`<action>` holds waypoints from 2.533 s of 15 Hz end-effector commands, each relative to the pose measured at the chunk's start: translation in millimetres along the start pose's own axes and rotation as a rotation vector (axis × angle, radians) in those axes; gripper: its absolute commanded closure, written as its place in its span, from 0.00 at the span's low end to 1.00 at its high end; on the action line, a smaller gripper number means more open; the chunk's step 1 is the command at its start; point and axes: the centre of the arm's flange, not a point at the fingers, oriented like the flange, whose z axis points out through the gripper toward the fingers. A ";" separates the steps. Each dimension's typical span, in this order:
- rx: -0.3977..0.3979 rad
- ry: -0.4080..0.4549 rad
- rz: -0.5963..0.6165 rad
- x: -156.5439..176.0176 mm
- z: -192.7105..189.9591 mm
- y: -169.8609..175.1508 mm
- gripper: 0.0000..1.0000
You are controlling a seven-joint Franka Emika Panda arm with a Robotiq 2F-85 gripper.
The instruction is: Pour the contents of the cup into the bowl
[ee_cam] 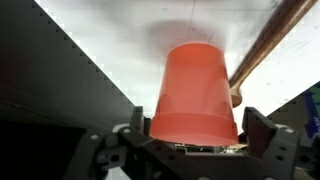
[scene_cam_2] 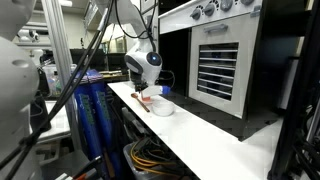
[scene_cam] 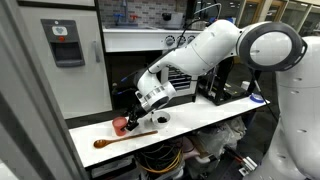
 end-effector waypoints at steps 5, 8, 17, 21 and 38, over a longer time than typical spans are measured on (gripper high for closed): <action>-0.001 -0.100 0.010 39.3 -62.4 -3.5 0.00; 0.007 -0.154 0.013 50.6 -81.7 -8.3 0.00; 0.066 -0.339 -0.046 66.7 -149.8 -23.6 0.00; 0.067 -0.390 -0.062 80.7 -176.5 -31.8 0.00; -0.312 -0.593 0.357 112.4 -253.5 -76.3 0.00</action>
